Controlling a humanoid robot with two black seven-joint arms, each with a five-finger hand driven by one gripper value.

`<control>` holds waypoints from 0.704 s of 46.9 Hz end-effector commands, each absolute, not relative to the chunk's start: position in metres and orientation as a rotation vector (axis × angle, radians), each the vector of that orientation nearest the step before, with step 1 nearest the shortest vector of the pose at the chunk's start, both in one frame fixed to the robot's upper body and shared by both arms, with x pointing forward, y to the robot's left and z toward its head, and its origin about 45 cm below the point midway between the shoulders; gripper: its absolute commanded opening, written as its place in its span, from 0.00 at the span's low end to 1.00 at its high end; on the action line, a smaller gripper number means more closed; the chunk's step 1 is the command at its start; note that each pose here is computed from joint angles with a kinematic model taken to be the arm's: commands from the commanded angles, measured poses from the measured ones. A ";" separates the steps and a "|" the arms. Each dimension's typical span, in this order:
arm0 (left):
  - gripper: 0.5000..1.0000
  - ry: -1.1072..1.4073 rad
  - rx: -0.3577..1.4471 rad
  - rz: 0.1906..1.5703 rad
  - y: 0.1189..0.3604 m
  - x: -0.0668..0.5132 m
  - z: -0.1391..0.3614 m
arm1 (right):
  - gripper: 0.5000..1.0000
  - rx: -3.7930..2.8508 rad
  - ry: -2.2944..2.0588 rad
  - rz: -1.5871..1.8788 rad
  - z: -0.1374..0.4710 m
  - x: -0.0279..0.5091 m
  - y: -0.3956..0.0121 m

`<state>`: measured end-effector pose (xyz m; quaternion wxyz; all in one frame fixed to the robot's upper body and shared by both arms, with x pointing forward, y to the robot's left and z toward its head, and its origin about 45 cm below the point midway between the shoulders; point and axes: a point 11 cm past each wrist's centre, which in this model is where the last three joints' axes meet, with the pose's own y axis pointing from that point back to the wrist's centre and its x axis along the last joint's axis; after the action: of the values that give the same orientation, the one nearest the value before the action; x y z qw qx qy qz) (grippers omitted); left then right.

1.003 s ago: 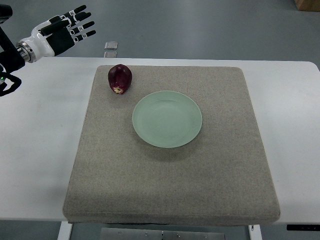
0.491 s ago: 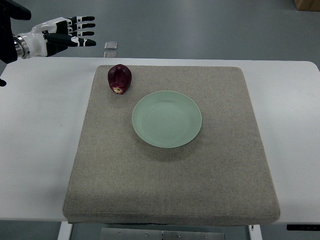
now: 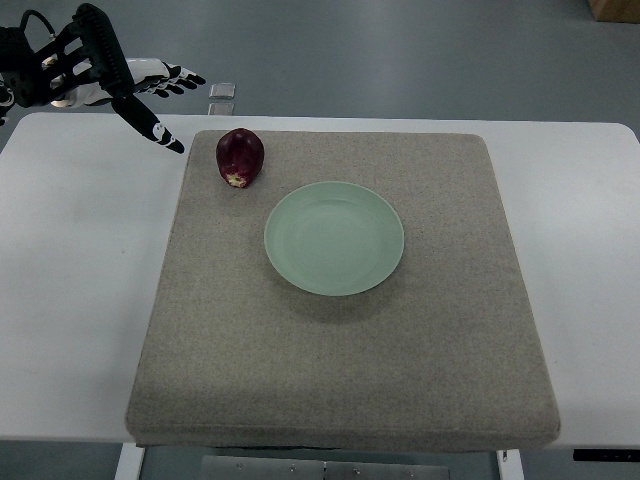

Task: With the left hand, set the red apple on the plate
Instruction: 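Rotate the left hand and lower it beside the apple, then close the left hand fingers around the red apple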

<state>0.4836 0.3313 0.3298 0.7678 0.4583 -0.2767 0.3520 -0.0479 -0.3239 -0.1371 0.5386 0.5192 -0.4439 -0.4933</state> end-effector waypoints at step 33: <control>1.00 -0.729 1.089 0.663 0.264 0.497 0.278 | 0.93 1.235 -1.056 -1.173 -0.137 -0.048 -0.324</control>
<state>0.4977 0.2699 0.2824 0.7393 0.4979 -0.3325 0.3081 -0.0477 -0.3240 -0.1372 0.5386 0.5193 -0.4439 -0.4931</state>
